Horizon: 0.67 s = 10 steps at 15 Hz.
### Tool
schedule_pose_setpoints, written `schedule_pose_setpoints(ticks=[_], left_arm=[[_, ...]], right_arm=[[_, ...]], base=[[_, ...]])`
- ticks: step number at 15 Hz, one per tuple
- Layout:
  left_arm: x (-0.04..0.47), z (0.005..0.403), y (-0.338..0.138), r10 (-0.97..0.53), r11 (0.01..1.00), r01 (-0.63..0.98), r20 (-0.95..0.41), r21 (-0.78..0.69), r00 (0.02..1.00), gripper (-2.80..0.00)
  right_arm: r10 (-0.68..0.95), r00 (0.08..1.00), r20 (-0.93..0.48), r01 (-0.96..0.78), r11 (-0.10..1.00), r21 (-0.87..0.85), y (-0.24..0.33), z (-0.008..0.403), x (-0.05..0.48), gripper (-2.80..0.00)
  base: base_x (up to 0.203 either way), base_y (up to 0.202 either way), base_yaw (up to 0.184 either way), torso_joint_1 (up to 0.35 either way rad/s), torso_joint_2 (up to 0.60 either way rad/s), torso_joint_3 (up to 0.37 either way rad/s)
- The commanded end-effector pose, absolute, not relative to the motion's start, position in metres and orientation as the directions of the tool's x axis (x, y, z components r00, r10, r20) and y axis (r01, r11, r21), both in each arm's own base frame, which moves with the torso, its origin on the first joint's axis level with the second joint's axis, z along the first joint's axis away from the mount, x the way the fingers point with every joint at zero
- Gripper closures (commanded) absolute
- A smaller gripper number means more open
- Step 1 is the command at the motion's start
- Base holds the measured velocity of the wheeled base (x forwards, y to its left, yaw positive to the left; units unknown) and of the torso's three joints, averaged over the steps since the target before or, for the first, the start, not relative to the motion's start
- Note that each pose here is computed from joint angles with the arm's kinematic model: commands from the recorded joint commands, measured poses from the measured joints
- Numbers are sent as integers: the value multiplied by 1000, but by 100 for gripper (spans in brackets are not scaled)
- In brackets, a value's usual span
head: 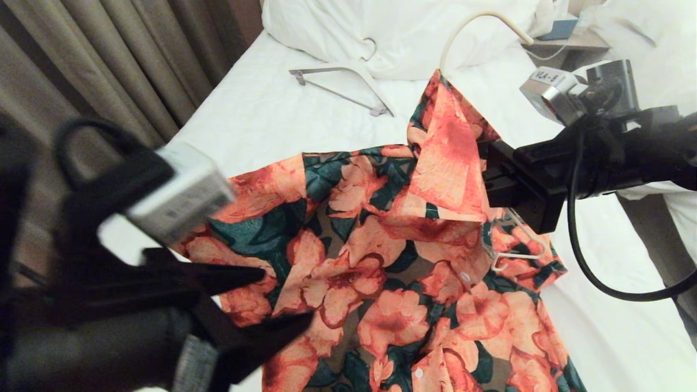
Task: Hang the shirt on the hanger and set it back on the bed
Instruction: Hook the other side of the shirt onto the hanger
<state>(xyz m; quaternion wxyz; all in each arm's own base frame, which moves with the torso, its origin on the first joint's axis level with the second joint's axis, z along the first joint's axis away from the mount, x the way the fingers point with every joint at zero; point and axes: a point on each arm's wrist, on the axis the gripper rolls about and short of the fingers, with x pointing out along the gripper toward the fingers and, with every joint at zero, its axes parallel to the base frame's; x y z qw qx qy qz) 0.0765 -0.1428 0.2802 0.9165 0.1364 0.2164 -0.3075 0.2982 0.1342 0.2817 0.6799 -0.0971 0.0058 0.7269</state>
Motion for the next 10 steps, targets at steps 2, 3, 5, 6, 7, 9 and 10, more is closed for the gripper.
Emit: schedule_pose_setpoints(ticks=[2,3,5,6,7,9,10], left_arm=[[44,314,-45,-484,852,520,-285,59,827,0],[39,319,-37,-497,847,528,-270,55,825,0],[36,334,-35,-527,836,548,-223,41,820,0],[38,342,-38,-548,822,568,-212,41,809,0],[40,346,-41,-566,808,587,-210,54,798,0],[47,348,-52,-583,785,613,-232,88,779,0],[52,347,-58,-587,776,623,-249,96,770,0]], right_arm=[[986,-82,-147,-987,-101,-124,142,282,298,0],[985,-94,-147,-986,-112,-122,146,282,296,0],[979,-130,-156,-982,-149,-116,162,279,292,0],[977,-130,-167,-982,-151,-115,169,278,290,0],[976,-134,-174,-981,-155,-114,173,276,288,0],[972,-152,-178,-978,-174,-113,181,275,285,0],[971,-160,-176,-976,-182,-117,183,276,284,0]], base=[[0,0,0,0,0,0],[0,0,0,0,0,0],[0,0,0,0,0,0],[0,0,0,0,0,0],[0,0,0,0,0,0],[0,0,0,0,0,0],[0,0,0,0,0,0]])
